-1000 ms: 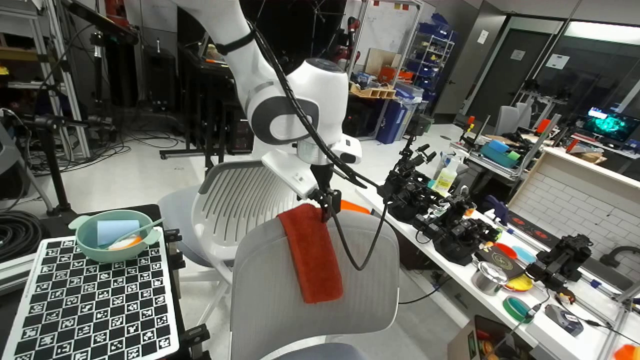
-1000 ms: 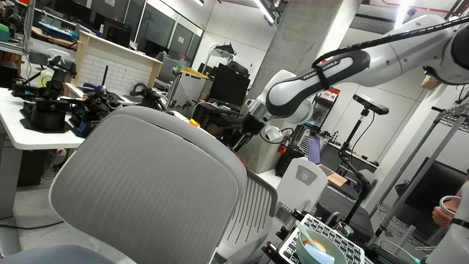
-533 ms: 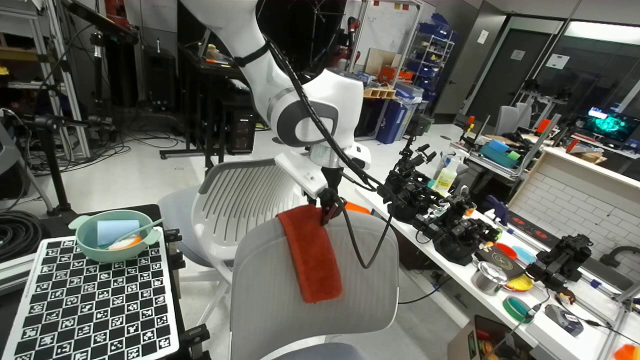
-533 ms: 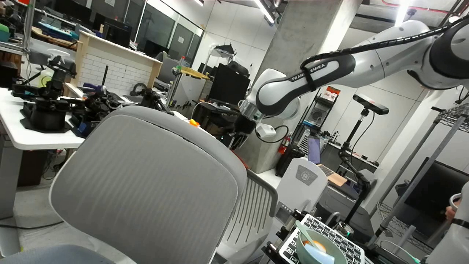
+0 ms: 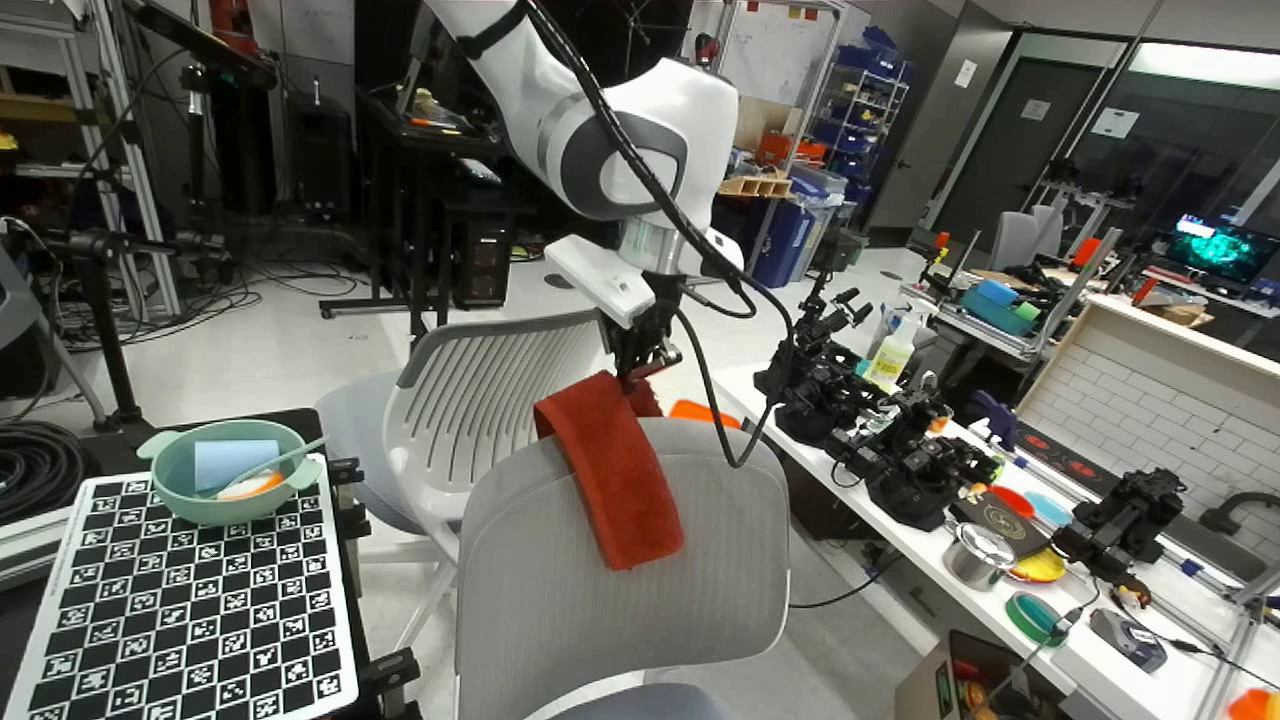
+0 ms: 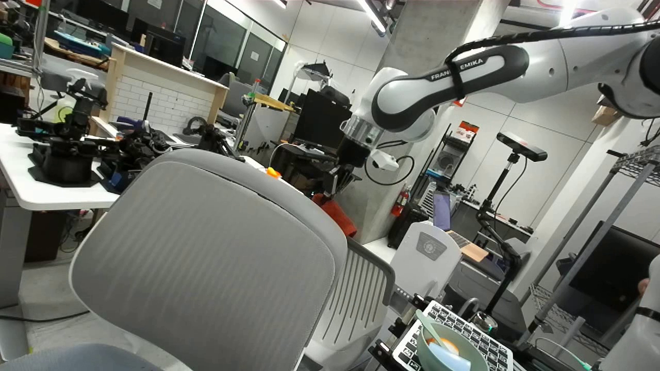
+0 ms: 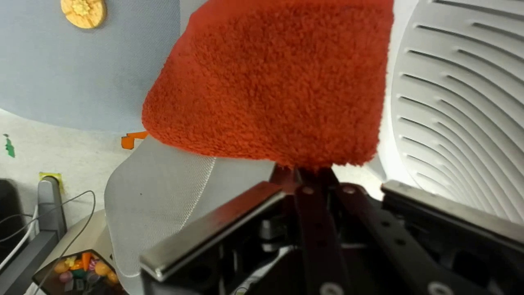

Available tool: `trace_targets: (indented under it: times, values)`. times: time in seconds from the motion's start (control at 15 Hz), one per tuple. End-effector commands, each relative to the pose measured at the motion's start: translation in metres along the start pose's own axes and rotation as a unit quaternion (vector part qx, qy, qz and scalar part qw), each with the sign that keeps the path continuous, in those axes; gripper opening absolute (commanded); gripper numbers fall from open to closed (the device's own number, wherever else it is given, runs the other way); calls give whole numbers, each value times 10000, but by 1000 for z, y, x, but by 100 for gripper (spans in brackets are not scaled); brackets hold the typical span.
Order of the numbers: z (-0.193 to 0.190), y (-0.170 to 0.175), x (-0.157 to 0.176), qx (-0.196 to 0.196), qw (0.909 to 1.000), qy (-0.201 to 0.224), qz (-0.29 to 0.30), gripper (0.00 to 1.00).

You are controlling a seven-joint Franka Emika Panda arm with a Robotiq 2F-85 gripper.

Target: Shift the towel to the chair on the left, then back to the one on the right

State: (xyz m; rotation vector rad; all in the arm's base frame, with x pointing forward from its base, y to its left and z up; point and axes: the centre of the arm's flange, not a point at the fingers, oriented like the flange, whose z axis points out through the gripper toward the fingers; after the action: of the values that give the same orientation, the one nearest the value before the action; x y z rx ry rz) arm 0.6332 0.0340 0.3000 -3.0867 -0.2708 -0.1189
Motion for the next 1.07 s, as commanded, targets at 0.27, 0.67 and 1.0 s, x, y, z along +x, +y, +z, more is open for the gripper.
trace_targets:
  times: [0.27, 0.67, 1.0]
  values:
    - [-108, -16, -2, 61, 9996, 261, -84, 1]
    - [-232, -45, 18, 244, 9962, 797, -260, 1]
    - [-272, -101, 36, 428, 9932, 967, -494, 1]
